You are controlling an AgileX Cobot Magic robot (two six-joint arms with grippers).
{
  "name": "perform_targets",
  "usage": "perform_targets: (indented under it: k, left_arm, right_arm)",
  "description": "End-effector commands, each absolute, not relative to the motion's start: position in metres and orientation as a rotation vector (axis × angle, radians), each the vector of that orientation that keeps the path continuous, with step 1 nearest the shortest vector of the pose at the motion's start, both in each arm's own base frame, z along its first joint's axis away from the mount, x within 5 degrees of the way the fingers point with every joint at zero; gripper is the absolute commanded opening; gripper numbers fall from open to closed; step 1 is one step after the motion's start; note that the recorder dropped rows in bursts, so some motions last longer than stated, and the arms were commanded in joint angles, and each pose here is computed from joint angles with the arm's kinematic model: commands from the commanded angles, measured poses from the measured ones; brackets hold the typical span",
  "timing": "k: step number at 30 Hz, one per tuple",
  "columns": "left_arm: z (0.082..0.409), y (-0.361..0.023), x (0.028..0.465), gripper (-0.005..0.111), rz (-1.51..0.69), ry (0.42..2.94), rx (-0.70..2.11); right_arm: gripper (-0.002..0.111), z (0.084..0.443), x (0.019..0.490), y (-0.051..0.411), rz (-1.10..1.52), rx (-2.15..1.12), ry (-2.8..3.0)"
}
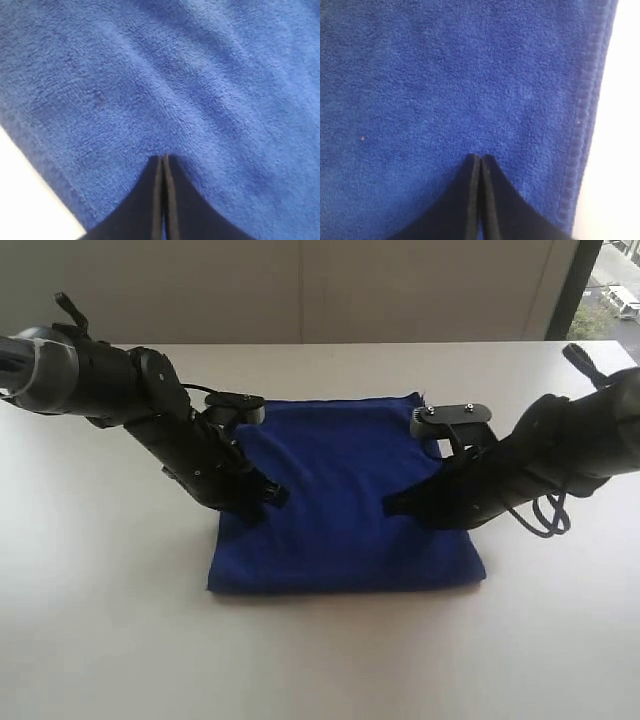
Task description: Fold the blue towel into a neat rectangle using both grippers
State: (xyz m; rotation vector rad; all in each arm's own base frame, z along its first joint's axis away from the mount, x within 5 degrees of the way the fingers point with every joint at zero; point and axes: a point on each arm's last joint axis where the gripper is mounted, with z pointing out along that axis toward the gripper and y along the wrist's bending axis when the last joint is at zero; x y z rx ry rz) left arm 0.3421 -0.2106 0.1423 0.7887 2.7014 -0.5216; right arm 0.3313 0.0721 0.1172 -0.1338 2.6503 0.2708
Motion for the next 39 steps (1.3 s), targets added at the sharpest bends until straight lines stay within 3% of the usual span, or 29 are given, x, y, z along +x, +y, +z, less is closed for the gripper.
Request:
perform_targets:
  k: [1, 12, 19, 26, 31, 39]
  left_arm:
    - [0.124, -0.208, 0.326, 0.0, -0.554, 2.839, 0.925]
    - [0.152, -0.208, 0.327, 0.0, -0.544, 2.717, 0.971]
    - [0.179, -0.206, 0.343, 0.0, -0.468, 2.55, 0.922]
    - [0.211, -0.174, 0.38, 0.0, -0.481, 2.537, 0.708]
    - [0.219, -0.154, 0.401, 0.0, -0.505, 2.525, 0.58]
    - [0.213, -0.159, 0.429, 0.0, -0.541, 2.462, 0.453]
  right_arm:
    - [0.0, 0.109, 0.31, 0.071, 0.299, -0.138, 2.739]
    - [0.0, 0.132, 0.3, 0.066, 0.268, -0.098, 2.638]
    - [0.0, 0.18, 0.315, 0.07, 0.303, -0.122, 2.487]
    - [0.0, 0.218, 0.348, 0.061, 0.307, -0.088, 2.358]
    - [0.0, 0.217, 0.371, 0.044, 0.315, -0.041, 2.38]
    - [0.0, 0.201, 0.416, 0.029, 0.305, 0.041, 2.372]
